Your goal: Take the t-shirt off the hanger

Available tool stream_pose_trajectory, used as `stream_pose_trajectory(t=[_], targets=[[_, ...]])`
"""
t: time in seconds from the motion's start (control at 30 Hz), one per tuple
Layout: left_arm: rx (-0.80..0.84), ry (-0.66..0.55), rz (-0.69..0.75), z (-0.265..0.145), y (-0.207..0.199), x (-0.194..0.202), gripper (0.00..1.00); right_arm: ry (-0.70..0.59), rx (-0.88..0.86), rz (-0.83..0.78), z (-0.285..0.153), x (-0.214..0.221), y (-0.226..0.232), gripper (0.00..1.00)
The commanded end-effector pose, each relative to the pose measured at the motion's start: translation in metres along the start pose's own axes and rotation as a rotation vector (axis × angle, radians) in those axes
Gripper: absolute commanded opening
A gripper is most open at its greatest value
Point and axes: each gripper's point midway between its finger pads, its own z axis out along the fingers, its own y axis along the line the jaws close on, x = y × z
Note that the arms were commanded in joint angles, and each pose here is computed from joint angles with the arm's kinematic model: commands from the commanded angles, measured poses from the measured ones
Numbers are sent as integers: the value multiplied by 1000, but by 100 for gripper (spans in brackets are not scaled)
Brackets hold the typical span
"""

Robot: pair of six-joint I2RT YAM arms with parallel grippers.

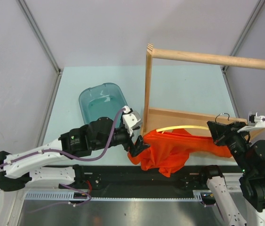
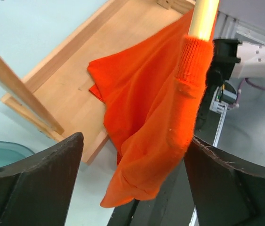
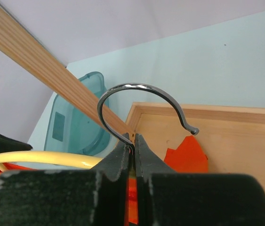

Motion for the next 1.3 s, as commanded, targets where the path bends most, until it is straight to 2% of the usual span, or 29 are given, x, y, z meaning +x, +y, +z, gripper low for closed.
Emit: stream_pose_trajectory(t=[0.0, 0.03, 0.07, 0.13, 0.17, 0.23, 0.33, 0.47, 0.5, 0.53, 0.6, 0.7, 0.8, 0.9, 0.97, 1.0, 1.07, 1.1, 1.2, 1.27], targets=[[117, -4, -48, 9, -20, 12, 82, -118, -78, 4, -9, -30, 20, 0], [128, -14, -56, 11, -22, 12, 77, -122, -77, 8, -9, -30, 20, 0], [123, -2, -60, 13, -21, 18, 67, -132, -77, 10, -11, -32, 20, 0], [103, 14, -59, 14, -17, 22, 57, -152, -69, 16, -14, -34, 19, 0], [83, 14, -55, 13, -13, 21, 47, -158, -65, 16, -15, -35, 18, 0], [71, 27, -39, 13, -10, 21, 36, -176, -54, 18, -18, -37, 16, 0], [17, 23, -30, 9, 0, 16, 0, -197, -35, 19, -22, -38, 12, 0], [-134, -39, -61, -4, 26, -1, 0, -210, 37, 26, -26, -34, -3, 0], [-239, -75, -99, -12, 43, -7, 0, -222, 76, 41, -28, -34, -11, 0], [-298, -100, -131, -17, 53, -7, 0, -273, 167, 61, -34, -39, -28, 0], [-460, -229, -229, -46, 82, -20, 0, -331, 322, 124, -45, -39, -58, 0], [-625, -356, -330, -86, 112, -15, 0, -418, 437, 208, -67, -40, -83, 0], [-682, -410, -362, -105, 124, -2, 0, -485, 456, 274, -84, -39, -95, 0], [-685, -380, -352, -101, 124, 7, 0, -505, 442, 315, -87, -37, -98, 0], [-622, -354, -322, -90, 115, 5, 0, -500, 399, 316, -81, -40, -91, 0], [-573, -371, -318, -84, 108, -3, 1, -451, 344, 292, -68, -35, -81, 0], [-441, -327, -290, -61, 85, -6, 0, -429, 239, 276, -52, -39, -61, 0], [-387, -328, -289, -52, 76, -12, 0, -350, 155, 267, -35, -32, -42, 0], [-227, -264, -287, -18, 44, -19, 0, -234, -1, 338, -10, -22, -7, 0], [-132, -213, -305, 7, 24, -20, 0, -233, -101, 445, -2, -24, 12, 0]])
